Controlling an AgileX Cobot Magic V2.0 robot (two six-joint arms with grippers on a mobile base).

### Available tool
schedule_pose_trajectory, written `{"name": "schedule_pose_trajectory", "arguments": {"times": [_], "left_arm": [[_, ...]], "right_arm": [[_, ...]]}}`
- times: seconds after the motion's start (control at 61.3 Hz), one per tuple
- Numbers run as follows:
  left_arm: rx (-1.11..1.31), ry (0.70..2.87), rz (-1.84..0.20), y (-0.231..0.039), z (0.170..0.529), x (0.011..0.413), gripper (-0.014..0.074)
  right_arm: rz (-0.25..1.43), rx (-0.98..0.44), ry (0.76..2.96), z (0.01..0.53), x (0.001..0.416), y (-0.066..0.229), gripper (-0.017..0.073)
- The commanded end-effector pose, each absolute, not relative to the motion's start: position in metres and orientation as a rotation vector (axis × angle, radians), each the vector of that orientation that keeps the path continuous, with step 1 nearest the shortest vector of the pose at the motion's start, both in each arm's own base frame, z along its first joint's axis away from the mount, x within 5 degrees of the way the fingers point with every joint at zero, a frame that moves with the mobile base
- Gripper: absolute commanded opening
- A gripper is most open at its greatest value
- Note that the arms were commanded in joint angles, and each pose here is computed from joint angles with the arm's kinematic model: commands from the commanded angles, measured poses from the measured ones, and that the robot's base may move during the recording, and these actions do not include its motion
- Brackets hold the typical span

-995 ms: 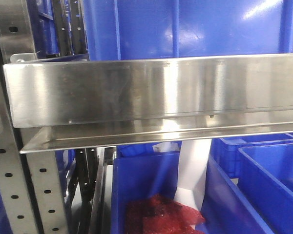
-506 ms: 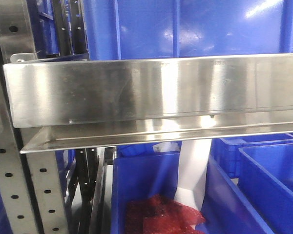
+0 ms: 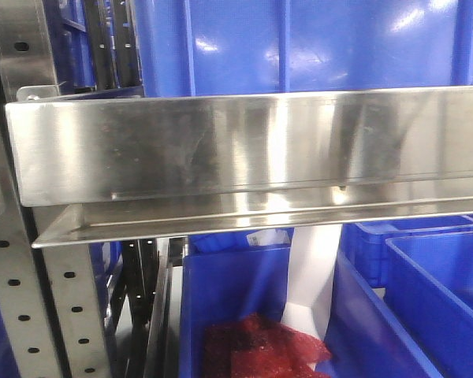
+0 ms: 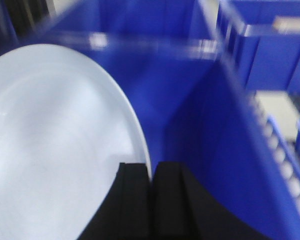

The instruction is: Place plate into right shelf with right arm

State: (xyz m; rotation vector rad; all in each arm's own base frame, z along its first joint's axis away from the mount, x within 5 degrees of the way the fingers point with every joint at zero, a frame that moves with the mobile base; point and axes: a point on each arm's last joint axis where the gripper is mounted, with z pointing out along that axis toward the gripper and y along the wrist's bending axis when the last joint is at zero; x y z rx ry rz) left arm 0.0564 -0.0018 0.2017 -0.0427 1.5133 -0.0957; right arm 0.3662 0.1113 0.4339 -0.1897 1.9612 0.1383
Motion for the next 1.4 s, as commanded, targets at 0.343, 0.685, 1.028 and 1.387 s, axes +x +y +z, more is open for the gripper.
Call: {"name": "schedule_pose_trajectory", "arguments": {"times": [0.343,0.685,1.028,1.387], "left_arm": [[-0.045,1.420,-0.103,-0.002,0.208,0.055,-0.0047],[-0.045,1.420,-0.103,-0.002,0.208,0.055,-0.0047],[-0.045,1.420,-0.103,-0.002,0.208,0.055,-0.0047],[-0.045,1.420,-0.103,-0.002,0.208,0.055,-0.0047]], "right_arm": [[0.145,-0.198,1.893,0.431,0.385,0.117,0.0204],[0.144,-0.187,1.906,0.443,0.375,0.113,0.0539],[0.185,-0.148,1.807,0.501,0.310,0.093,0.0274],[0.205,-0.148,1.719,0.496,0.205,0.059,0.0048]]}}
